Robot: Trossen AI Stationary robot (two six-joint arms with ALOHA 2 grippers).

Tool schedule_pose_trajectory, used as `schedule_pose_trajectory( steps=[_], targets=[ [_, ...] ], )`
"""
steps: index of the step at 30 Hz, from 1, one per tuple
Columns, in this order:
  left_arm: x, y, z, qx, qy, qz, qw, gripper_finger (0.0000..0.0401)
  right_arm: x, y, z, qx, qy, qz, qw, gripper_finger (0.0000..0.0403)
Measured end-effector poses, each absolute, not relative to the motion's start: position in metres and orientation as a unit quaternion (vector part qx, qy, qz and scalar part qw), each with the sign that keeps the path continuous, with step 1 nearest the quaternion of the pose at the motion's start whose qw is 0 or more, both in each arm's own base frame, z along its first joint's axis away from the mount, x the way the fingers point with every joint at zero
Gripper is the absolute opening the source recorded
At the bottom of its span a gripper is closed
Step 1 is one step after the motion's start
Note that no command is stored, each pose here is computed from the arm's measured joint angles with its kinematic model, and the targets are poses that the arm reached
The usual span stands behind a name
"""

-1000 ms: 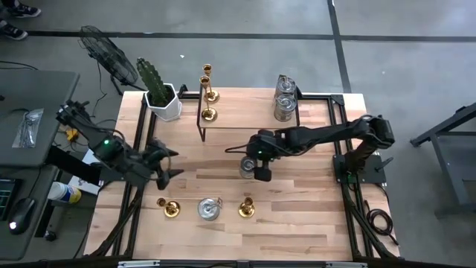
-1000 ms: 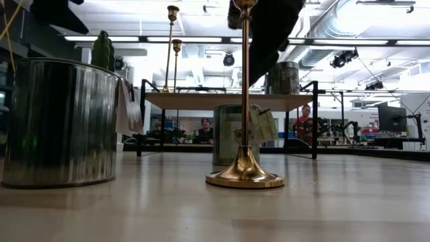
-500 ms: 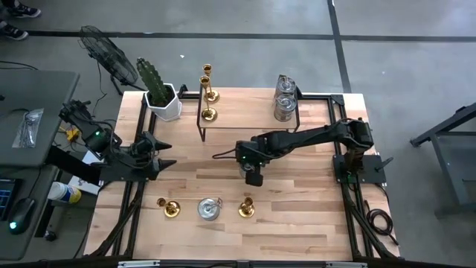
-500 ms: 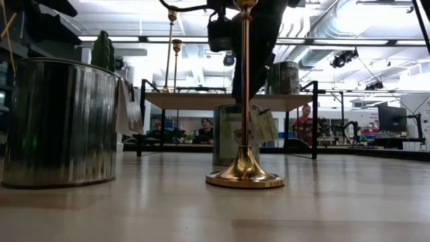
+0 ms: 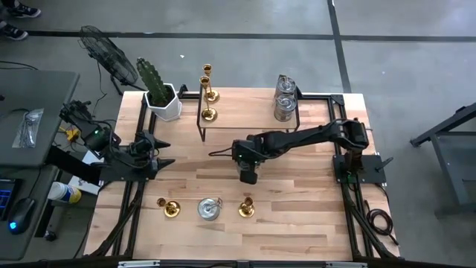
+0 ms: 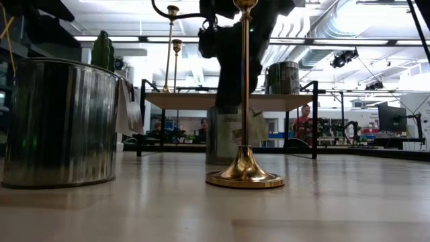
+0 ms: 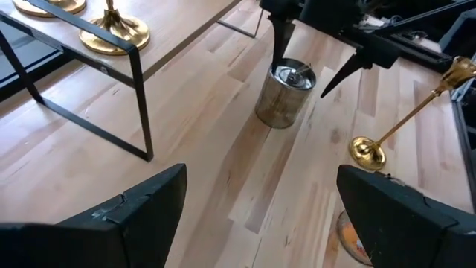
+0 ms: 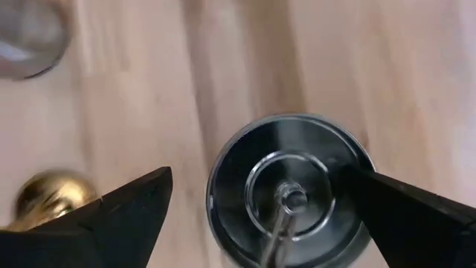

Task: Pick & Place candle stick holders
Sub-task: Put the silver scented candle on the shelf

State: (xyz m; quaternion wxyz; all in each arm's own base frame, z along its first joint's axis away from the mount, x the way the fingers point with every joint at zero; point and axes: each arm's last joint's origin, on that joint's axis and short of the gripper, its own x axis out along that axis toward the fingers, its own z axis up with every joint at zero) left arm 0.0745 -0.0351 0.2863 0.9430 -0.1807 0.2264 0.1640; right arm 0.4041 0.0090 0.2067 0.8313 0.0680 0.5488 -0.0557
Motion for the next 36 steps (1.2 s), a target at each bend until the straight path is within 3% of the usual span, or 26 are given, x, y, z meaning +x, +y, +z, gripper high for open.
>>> schedule_pose_trajectory(
  steps=[7, 17, 26, 36],
  targets=[
    [0.074, -0.035, 0.286, -0.183, 0.234, 0.158, 0.942, 0.0342, 0.405, 0.011, 0.207, 0.055, 0.543, -0.078, 0.834, 0.0400],
    [0.074, -0.035, 0.286, -0.181, 0.235, 0.157, 0.942, 0.0342, 0.409, 0.022, 0.240, 0.006, 0.544, -0.081, 0.835, 0.0400],
    [0.074, -0.035, 0.285, -0.179, 0.237, 0.158, 0.942, 0.0342, 0.411, -0.002, 0.220, -0.004, 0.585, -0.089, 0.806, 0.0400],
    [0.074, -0.035, 0.285, -0.180, 0.240, 0.154, 0.941, 0.0342, 0.406, -0.010, 0.216, 0.063, 0.604, -0.078, 0.791, 0.0400]
  ],
)
